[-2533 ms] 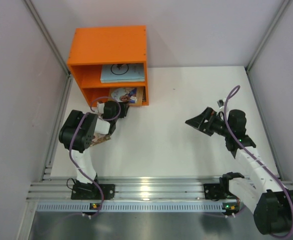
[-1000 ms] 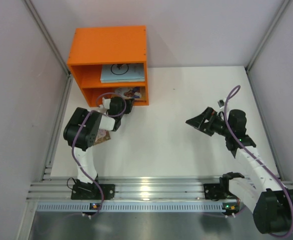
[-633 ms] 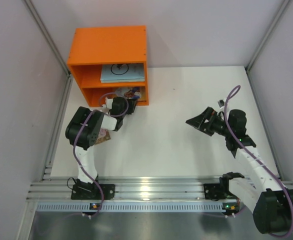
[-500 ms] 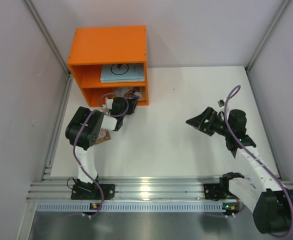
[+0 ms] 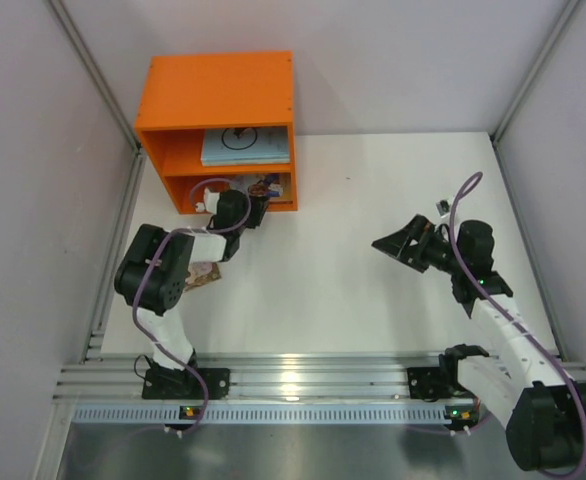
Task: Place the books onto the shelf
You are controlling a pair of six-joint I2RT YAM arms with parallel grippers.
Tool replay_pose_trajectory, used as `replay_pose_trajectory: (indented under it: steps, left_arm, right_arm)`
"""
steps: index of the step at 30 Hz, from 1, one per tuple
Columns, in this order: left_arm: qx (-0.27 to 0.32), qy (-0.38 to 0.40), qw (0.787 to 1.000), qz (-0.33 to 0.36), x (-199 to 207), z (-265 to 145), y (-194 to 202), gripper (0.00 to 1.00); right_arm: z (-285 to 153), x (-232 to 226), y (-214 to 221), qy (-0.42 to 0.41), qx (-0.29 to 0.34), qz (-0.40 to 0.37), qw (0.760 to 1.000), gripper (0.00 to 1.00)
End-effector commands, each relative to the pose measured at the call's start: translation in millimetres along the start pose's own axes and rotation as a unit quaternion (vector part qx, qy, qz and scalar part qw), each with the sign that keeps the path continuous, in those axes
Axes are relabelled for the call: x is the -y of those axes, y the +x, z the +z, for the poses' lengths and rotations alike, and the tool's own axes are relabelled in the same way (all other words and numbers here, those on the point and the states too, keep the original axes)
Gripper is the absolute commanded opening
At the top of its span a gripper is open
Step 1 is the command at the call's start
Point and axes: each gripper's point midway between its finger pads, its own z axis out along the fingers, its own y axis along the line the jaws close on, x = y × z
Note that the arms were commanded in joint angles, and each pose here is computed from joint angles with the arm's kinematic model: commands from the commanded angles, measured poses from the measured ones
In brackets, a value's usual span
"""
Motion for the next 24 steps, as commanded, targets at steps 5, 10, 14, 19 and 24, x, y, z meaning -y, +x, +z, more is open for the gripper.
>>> replay_pose_trajectory:
  steps: [5, 10, 14, 19, 24]
  left_arm:
    - [0.046, -0.028, 0.993, 0.102, 1.9, -23.9, -26.2, 0.0]
    - [0.043, -0.029, 0.996, 0.079, -9.8, -19.4, -28.9, 0.0]
    - [0.036, -0.031, 0.997, 0.058, -13.3, -10.5, -27.9, 0.0]
    - [0.027, -0.036, 0.998, 0.05, -15.1, 0.5, -24.3, 0.0]
    - [0.024, -0.026, 0.998, 0.048, -7.7, 6.7, -22.5, 0.0]
  right_arm:
    - [-2.2, -0.3, -4.8, -0.004, 0.015, -0.01, 1.0, 1.0]
    - [-2.2, -0.4, -5.8, -0.004, 0.017, -0.009, 1.0, 1.0]
    - [-2.4, -1.6, -7.0, -0.005, 0.018, -0.01, 1.0, 1.0]
    - [-1.2, -1.0, -8.0, -0.004, 0.017, -0.012, 1.0, 1.0]
    - [0.4, 1.2, -7.8, -0.001, 0.014, -0.011, 1.0, 1.0]
